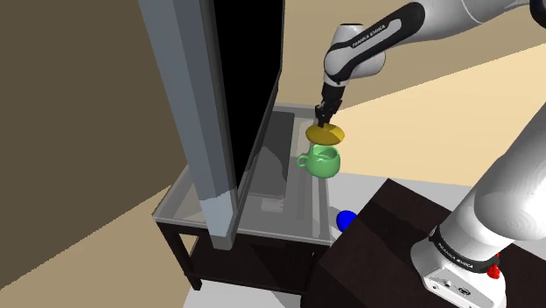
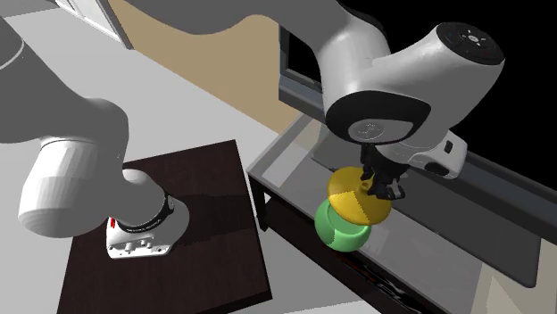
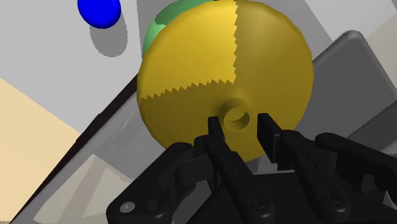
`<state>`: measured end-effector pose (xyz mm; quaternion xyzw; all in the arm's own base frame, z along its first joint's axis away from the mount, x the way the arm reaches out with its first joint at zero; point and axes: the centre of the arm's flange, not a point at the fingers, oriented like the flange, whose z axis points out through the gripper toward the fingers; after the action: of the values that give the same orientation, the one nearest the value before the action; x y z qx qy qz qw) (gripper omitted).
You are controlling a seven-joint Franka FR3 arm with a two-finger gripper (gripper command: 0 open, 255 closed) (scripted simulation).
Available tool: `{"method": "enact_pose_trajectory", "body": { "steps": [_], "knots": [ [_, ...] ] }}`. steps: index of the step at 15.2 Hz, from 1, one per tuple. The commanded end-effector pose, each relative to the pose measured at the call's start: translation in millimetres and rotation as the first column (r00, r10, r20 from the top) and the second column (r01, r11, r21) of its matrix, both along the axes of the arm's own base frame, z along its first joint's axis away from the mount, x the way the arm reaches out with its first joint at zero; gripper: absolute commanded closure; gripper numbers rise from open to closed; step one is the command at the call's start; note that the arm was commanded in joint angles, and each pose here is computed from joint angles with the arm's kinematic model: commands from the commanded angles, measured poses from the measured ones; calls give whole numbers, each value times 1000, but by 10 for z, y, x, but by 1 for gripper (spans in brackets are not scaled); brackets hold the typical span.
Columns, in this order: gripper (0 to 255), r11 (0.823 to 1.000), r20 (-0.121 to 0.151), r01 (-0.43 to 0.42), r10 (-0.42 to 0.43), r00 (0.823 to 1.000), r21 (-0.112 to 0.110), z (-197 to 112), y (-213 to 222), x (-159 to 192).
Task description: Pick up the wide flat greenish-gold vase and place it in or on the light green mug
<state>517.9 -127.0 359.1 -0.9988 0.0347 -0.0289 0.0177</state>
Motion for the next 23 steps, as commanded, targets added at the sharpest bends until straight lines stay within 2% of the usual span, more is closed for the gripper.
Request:
{"method": "enact_pose_trajectory", "body": {
  "steps": [1,11,19,20,23],
  "knots": [
    [255,1000,1,0,0,1000,0,-105,4,6],
    [255,1000,1,0,0,1000,0,-665,4,6],
    [255,1000,1,0,0,1000,0,-665,4,6],
    [0,1000,1,0,0,1000,0,-665,-2,0],
    [0,1000,1,0,0,1000,0,-660,-8,4]
  ]
}}
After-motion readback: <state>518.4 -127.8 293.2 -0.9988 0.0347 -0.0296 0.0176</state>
